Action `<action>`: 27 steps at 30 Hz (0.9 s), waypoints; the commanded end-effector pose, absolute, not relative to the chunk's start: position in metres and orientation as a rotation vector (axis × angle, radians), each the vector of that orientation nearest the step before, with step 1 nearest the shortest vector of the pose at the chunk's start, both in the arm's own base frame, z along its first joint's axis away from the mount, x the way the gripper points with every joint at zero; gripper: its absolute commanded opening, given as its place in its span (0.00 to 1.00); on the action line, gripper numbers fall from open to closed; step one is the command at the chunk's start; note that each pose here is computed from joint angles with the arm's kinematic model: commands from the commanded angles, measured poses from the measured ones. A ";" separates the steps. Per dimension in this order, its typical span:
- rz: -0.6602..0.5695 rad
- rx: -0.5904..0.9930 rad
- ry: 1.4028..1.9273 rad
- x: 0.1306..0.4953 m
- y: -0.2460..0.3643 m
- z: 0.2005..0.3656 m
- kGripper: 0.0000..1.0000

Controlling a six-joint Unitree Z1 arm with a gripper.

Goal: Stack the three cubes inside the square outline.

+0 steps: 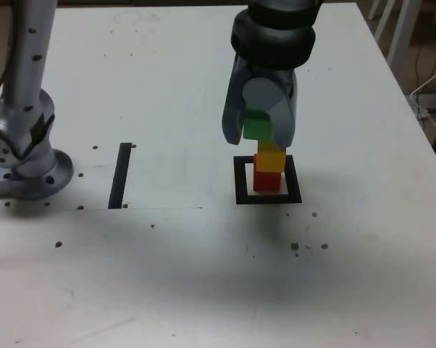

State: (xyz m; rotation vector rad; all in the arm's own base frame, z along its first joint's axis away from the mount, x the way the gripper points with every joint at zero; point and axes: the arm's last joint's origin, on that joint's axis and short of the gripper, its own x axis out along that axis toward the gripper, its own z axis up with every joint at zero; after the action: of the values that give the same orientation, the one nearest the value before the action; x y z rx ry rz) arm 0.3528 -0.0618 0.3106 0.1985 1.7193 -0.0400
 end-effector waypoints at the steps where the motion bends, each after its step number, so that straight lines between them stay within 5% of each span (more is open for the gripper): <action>1: -0.037 0.191 1.713 0.352 -0.060 0.312 0.30; 27: -0.048 0.184 1.695 0.363 -0.060 0.301 0.30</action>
State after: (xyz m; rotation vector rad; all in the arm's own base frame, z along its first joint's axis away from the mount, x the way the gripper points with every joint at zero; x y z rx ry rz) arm 0.3620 -0.0606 0.3016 0.1863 1.6943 -0.0467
